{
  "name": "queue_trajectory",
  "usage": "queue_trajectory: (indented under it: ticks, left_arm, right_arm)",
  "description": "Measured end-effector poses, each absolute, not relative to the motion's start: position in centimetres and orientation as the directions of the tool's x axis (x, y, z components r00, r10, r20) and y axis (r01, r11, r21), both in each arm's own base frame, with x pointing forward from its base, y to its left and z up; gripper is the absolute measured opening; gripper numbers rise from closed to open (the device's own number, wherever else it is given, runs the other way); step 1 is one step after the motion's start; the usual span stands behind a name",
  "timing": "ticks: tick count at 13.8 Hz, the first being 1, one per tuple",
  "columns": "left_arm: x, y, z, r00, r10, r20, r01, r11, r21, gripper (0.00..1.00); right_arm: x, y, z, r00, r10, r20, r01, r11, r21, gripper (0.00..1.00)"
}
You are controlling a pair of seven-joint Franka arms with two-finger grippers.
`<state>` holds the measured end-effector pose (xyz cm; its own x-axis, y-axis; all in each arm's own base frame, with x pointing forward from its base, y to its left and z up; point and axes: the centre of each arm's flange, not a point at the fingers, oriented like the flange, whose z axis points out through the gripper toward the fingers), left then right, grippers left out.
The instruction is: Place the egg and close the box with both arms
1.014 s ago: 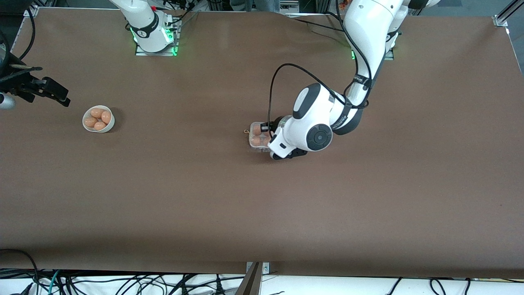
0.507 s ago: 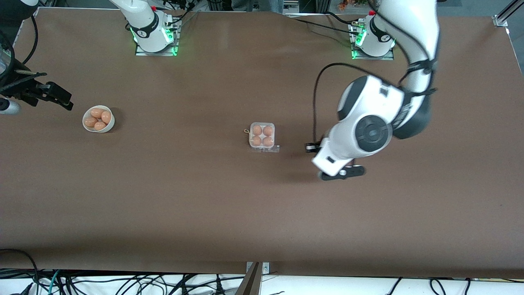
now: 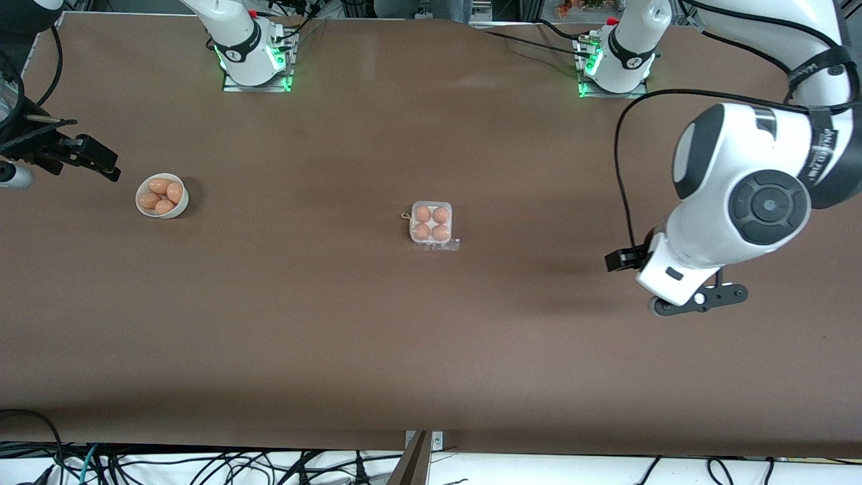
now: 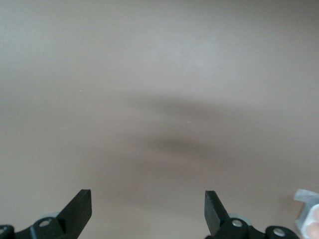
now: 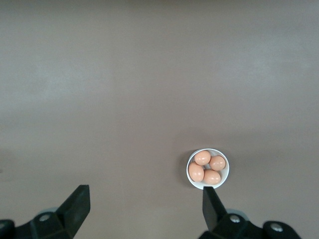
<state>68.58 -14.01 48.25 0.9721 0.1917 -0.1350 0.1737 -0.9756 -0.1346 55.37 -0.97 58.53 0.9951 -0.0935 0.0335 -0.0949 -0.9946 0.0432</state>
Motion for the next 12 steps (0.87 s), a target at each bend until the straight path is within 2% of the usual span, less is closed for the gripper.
queue_trajectory:
  ticks: [5,9,12]
  left_arm:
    - [68.8,-3.8,51.7,0.978,0.169,-0.123,0.158,-0.983,-0.097,1.00]
    - [66.2,3.5,55.7,0.990,0.105,-0.094,0.101,-0.994,-0.048,1.00]
    - [63.7,3.3,57.1,0.995,0.086,-0.059,0.085,-0.996,-0.015,1.00]
  right_arm:
    - [55.4,-1.0,58.5,0.995,-0.093,0.033,-0.094,-0.995,0.043,1.00]
    - [55.4,-1.0,58.5,0.995,-0.093,0.034,-0.094,-0.995,0.043,1.00]
    - [55.4,-1.0,58.5,0.995,-0.092,0.033,-0.094,-0.995,0.043,1.00]
